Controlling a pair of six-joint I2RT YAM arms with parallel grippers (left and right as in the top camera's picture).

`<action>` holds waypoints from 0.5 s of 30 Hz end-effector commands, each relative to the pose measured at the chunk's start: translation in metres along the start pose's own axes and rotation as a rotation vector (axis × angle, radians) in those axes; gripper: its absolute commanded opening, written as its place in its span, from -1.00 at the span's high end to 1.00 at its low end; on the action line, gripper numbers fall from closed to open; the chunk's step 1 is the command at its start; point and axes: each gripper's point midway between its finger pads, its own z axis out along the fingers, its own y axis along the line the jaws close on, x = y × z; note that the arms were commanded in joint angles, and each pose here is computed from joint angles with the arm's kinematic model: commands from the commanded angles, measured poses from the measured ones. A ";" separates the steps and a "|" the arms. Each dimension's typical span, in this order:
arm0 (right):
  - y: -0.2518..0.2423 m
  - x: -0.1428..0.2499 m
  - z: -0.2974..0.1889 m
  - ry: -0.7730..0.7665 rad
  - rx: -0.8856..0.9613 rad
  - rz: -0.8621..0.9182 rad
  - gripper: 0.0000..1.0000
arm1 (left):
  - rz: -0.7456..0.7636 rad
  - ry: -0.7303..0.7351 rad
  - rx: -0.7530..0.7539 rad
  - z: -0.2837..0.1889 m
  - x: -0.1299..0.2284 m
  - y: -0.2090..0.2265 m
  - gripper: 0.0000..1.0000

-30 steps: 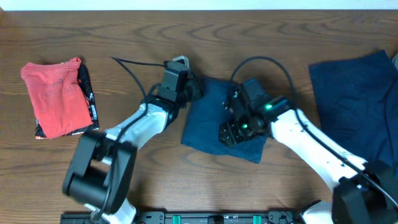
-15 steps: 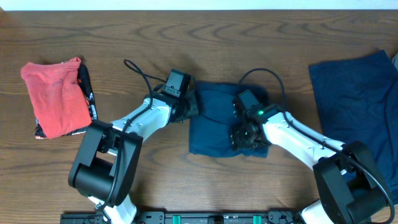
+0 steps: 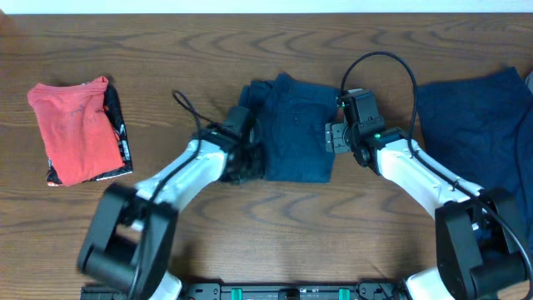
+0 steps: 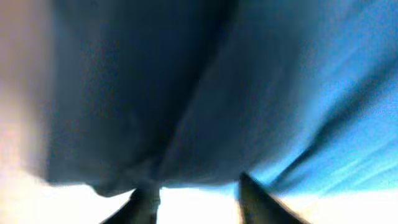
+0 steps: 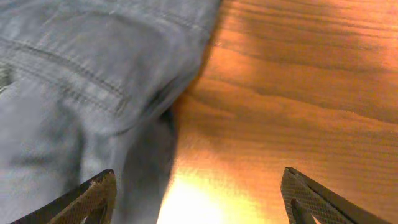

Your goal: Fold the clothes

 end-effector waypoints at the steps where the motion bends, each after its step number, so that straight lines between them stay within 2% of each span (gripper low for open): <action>1: 0.013 -0.022 -0.032 -0.070 -0.049 -0.052 -0.68 | 0.046 -0.346 -0.087 -0.053 -0.070 0.010 -0.11; 4: 0.020 -0.016 -0.046 -0.050 -0.096 -0.057 -0.70 | 0.035 -0.504 -0.013 -0.075 -0.107 0.000 -0.20; 7: 0.022 -0.004 -0.052 -0.003 -0.120 -0.022 -0.72 | 0.036 -0.563 0.057 -0.078 -0.127 -0.006 -0.33; 13: 0.022 0.017 -0.053 0.087 -0.125 0.007 -0.78 | 0.118 -0.425 0.192 -0.032 -0.129 -0.013 -0.61; 15: 0.021 0.020 -0.054 0.100 -0.121 0.009 -0.79 | 0.121 -0.364 0.252 -0.015 -0.132 -0.018 -0.65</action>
